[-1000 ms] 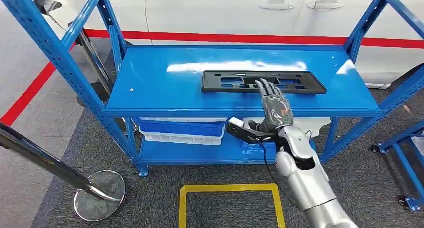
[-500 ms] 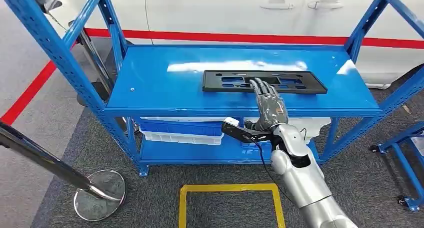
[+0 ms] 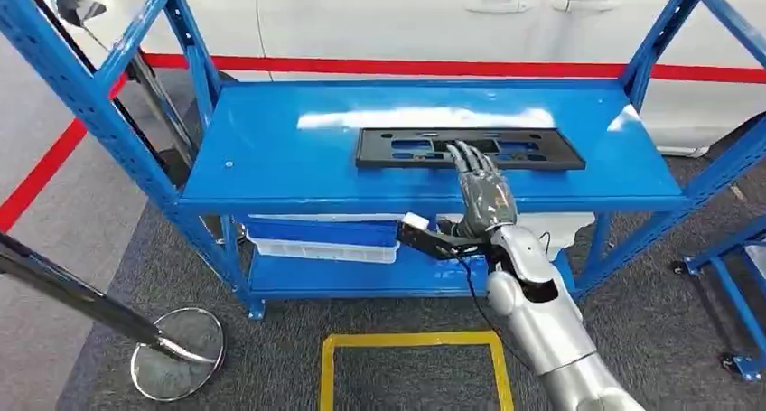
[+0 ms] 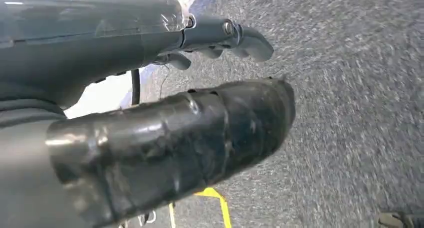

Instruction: Take the parts from the cabinet and place them on the table.

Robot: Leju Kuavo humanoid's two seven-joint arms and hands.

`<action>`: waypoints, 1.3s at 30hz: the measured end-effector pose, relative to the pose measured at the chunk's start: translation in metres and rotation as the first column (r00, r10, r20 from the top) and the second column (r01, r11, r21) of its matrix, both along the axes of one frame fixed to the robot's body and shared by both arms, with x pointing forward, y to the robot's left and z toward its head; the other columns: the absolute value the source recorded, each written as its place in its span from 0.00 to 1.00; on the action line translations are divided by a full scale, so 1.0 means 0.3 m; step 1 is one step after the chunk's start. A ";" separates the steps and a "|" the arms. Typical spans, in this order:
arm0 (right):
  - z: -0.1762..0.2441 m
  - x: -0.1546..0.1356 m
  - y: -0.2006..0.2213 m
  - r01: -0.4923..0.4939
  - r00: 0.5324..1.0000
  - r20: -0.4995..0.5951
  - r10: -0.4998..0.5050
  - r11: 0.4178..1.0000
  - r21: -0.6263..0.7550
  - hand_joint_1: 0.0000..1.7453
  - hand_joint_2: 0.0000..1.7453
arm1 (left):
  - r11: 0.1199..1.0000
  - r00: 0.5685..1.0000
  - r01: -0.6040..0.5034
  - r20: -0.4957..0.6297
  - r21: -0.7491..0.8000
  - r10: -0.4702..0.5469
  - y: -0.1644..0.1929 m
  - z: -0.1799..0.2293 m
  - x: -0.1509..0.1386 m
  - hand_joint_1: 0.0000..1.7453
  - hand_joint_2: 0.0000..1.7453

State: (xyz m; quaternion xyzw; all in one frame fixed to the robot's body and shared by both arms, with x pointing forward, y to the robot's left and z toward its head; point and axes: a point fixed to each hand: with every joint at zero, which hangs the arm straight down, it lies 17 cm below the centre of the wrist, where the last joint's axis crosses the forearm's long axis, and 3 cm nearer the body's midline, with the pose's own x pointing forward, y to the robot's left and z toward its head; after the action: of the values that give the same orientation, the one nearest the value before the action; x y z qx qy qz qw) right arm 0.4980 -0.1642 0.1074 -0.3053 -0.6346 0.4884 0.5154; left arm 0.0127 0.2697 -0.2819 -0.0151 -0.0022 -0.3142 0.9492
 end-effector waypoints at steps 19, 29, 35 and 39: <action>-0.026 -0.011 0.049 -0.029 0.999 -0.022 0.029 0.999 -0.027 0.00 1.00 | 1.000 1.000 0.008 0.001 0.000 -0.008 -0.002 0.000 -0.003 0.00 0.00; -0.078 -0.020 0.051 -0.030 0.998 -0.056 0.028 0.999 -0.042 0.00 1.00 | 1.000 1.000 0.011 0.003 -0.004 -0.011 -0.008 0.000 0.005 0.00 0.00; -0.069 -0.015 0.060 -0.033 0.998 -0.052 0.031 0.999 -0.038 0.00 1.00 | 1.000 1.000 0.011 0.005 -0.006 -0.011 -0.014 0.001 0.010 0.00 0.00; -0.087 -0.024 0.072 -0.037 0.997 -0.064 0.035 0.998 -0.041 0.00 1.00 | 1.000 1.000 0.012 0.001 -0.006 -0.012 -0.015 0.000 0.000 0.00 0.00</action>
State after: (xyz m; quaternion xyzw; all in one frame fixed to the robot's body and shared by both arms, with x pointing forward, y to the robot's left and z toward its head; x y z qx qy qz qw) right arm 0.4907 -0.1426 0.0812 -0.2890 -0.6130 0.5201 0.5198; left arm 0.0127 0.2652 -0.2817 -0.0179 -0.0036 -0.3197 0.9473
